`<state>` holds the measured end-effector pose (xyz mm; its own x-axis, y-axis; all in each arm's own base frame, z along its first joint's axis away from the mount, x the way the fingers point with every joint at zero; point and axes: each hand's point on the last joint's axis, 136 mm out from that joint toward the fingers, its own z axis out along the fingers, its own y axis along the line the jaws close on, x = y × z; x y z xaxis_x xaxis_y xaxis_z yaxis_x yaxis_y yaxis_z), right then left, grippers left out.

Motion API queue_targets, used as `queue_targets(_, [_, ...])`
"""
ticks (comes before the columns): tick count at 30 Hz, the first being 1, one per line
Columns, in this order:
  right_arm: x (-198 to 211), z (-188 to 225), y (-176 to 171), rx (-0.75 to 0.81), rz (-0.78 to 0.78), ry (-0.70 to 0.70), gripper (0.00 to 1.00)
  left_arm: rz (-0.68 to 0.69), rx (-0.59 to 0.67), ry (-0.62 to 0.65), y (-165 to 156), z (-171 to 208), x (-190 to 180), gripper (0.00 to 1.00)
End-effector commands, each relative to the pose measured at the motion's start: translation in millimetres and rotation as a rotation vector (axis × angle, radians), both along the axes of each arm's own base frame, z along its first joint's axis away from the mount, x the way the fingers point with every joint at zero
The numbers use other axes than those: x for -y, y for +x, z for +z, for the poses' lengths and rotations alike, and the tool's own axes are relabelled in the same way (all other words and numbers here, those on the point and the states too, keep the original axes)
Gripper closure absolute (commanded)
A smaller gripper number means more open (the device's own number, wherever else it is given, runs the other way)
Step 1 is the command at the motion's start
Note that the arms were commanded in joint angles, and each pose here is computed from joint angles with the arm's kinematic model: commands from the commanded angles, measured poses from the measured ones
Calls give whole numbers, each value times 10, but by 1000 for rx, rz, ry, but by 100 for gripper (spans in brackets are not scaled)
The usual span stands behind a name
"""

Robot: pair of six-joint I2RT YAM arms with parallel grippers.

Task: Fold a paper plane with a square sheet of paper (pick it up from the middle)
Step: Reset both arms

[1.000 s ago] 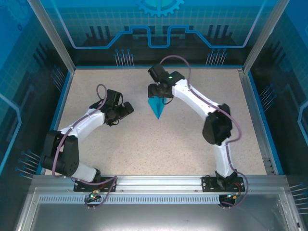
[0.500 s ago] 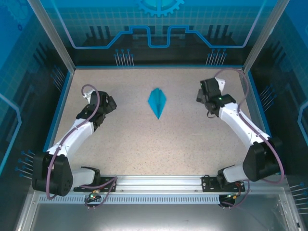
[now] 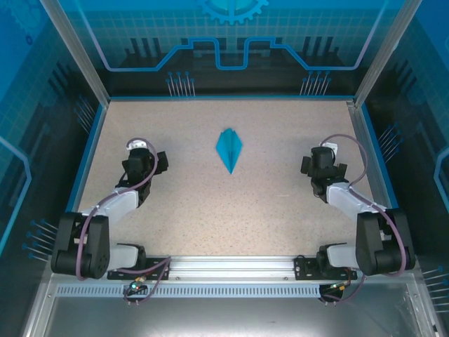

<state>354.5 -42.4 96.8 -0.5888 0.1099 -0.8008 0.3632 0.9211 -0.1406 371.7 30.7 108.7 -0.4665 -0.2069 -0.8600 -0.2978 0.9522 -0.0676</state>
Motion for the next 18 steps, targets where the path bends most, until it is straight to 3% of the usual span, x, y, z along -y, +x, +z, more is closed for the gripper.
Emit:
queue_targets(1, [-139,238,289,183,133,-6,1,-128,135,-10,144,157,121,2])
queue_targets(8, [-410,162,364,240,307,13,1,-213,171,-45,162,43,207,2])
queue_targets(18, [-547,-12,393,258,395,20,1,-230,181,-48,188,-154,231,2])
